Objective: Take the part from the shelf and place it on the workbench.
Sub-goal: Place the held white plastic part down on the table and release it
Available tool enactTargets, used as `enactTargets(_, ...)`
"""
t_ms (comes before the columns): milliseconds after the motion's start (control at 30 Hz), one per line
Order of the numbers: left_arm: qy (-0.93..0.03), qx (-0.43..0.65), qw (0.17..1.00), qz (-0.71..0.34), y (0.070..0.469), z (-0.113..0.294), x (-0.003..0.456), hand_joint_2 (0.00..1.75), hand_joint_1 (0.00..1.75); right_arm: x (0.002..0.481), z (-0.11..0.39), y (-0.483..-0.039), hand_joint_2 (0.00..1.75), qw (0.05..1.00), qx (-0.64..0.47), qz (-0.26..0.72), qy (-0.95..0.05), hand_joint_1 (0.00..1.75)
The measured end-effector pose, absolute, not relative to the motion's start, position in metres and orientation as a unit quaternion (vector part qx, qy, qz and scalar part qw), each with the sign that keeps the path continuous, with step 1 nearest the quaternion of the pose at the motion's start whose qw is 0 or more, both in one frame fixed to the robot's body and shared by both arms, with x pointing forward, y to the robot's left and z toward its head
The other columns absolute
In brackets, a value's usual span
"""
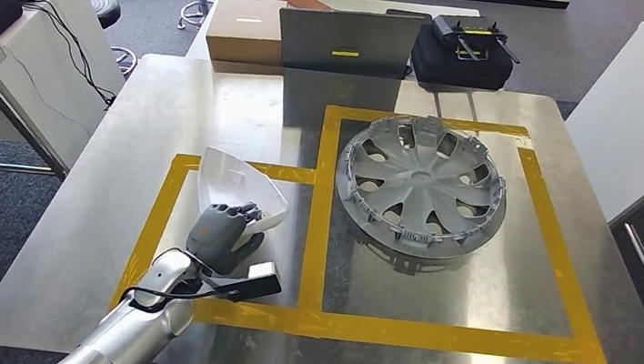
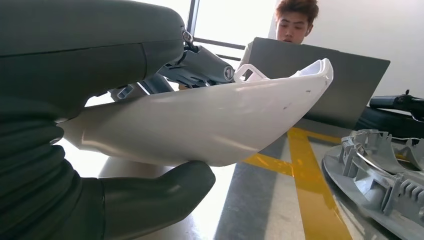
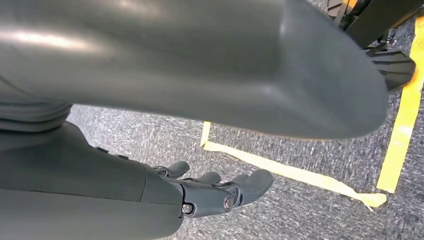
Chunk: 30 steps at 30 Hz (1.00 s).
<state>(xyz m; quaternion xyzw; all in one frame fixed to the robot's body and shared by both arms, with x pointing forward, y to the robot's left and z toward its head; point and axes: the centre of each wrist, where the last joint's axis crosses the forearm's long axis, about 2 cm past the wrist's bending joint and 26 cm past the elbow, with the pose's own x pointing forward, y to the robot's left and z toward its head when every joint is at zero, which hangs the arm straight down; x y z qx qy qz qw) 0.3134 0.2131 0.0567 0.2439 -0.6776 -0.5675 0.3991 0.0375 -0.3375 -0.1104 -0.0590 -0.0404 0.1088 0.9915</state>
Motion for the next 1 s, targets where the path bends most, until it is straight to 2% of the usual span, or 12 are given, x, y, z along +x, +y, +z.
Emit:
enactTargets(100, -0.673, 0.252, 0.404, -0.566, 0.215, 0.053, 0.313, 1.75, 0.00, 0.038, -0.110, -0.338, 0.00, 0.991, -0.059, 0.111, -0.040, 0.00)
enactTargets(500, -0.667, 0.280, 0.424, -0.545, 0.219, 0.051, 0.317, 1.75, 0.00, 0.041, -0.110, -0.338, 0.00, 0.991, -0.060, 0.113, -0.042, 0.00)
enactTargets(633, -0.673, 0.269, 0.442, -0.528, 0.220, 0.052, 0.319, 0.00, 0.00, 0.041, -0.110, -0.338, 0.00, 0.991, -0.062, 0.114, -0.042, 0.00)
enactTargets(1000, -0.746, -0.016, 0.576, -0.335, 0.225, 0.059, 0.316, 0.00, 0.00, 0.041, -0.110, -0.338, 0.00, 0.990, -0.064, 0.116, -0.042, 0.00)
